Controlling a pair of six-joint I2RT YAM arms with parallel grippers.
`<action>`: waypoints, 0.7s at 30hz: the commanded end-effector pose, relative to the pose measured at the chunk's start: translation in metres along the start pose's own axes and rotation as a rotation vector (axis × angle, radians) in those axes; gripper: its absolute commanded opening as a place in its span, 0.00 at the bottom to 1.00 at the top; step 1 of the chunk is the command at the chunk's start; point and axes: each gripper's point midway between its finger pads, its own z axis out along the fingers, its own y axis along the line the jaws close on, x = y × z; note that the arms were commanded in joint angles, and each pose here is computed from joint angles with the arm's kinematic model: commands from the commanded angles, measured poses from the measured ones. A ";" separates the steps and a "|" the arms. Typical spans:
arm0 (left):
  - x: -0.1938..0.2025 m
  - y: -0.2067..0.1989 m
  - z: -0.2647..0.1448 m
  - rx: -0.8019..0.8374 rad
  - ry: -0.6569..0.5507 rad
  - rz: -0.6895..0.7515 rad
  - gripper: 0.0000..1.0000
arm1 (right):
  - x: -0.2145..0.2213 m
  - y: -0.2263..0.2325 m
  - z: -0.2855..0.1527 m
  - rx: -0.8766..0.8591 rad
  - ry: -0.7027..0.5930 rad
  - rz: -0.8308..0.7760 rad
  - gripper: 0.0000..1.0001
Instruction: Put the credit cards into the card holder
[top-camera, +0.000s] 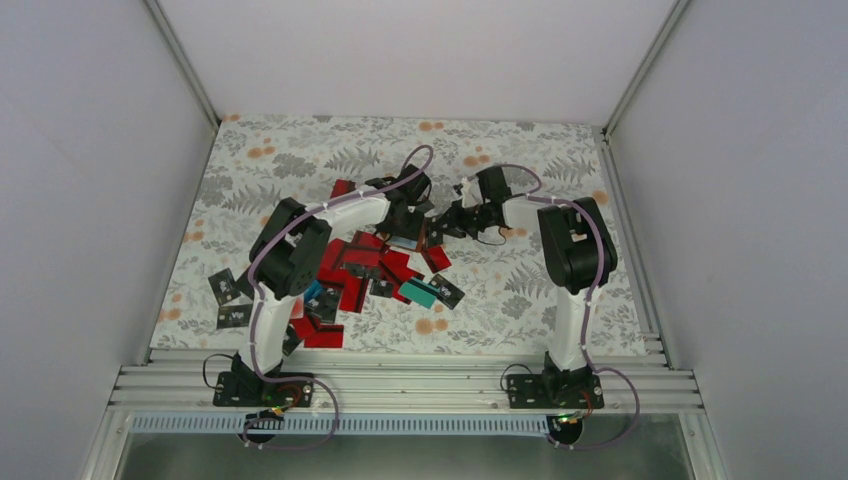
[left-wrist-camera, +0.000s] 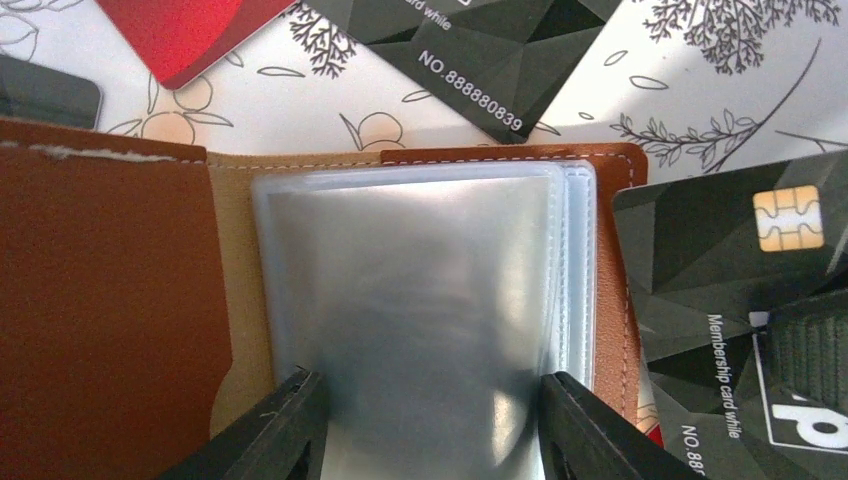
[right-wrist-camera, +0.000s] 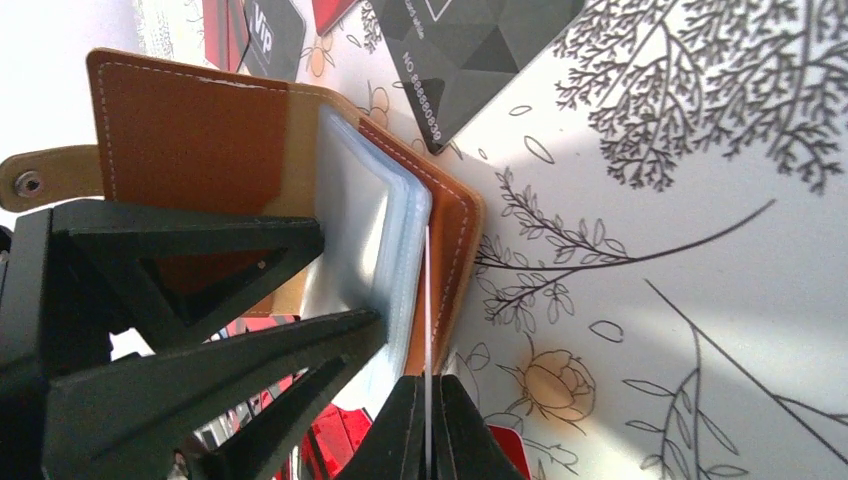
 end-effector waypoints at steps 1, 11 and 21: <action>0.032 0.016 0.026 -0.078 0.110 -0.001 0.50 | -0.001 0.003 -0.008 -0.016 -0.014 -0.022 0.04; 0.023 0.004 0.018 -0.025 0.092 -0.009 0.38 | -0.005 0.015 -0.017 -0.037 -0.030 -0.045 0.04; 0.000 -0.024 -0.002 0.116 0.051 -0.027 0.39 | -0.008 0.032 -0.027 -0.060 -0.047 -0.070 0.04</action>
